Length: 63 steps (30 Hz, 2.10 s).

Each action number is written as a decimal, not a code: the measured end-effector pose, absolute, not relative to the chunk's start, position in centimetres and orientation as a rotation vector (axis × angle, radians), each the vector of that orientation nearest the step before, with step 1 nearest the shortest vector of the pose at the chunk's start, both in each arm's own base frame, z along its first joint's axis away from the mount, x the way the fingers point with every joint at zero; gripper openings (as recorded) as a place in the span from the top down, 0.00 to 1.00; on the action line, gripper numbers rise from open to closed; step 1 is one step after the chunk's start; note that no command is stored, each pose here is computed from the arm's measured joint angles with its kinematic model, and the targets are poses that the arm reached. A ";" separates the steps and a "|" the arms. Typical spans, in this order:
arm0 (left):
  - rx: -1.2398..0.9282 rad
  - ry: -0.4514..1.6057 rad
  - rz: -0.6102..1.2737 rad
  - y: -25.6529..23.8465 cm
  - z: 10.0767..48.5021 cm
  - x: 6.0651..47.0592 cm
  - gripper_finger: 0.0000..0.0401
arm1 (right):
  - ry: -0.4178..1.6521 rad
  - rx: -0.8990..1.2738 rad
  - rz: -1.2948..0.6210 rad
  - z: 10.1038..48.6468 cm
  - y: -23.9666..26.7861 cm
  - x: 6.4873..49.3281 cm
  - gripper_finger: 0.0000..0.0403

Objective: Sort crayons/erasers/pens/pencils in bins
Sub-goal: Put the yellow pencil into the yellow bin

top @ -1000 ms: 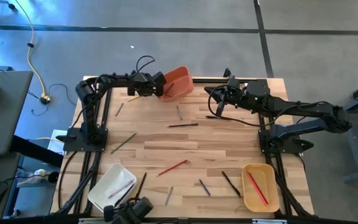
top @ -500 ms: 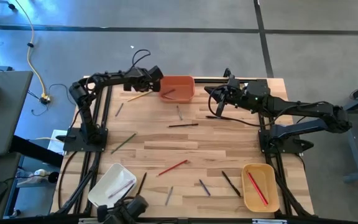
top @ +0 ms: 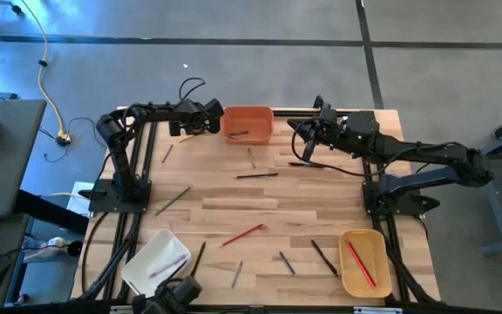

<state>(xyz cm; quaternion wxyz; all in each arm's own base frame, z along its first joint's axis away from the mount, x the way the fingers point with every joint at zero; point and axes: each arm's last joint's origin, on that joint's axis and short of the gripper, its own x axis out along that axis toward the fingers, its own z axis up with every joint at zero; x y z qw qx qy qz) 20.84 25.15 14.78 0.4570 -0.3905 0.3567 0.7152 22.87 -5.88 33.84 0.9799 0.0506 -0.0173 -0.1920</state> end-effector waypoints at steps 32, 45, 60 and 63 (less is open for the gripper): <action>-0.719 1.127 0.760 25.1 21.5 19.6 1.00 | -0.035 0.085 -0.389 33.9 -5.9 22.8 1.00; -0.524 1.365 0.616 28.5 18.0 23.2 0.82 | -0.050 0.086 -0.388 34.0 -5.9 22.8 1.00; -0.236 1.325 0.520 29.7 19.3 26.3 0.78 | -0.055 0.109 -0.388 34.0 -5.9 22.8 1.00; -0.143 1.278 0.491 29.6 19.7 27.5 0.89 | -0.055 0.109 -0.388 34.0 -5.9 22.8 1.00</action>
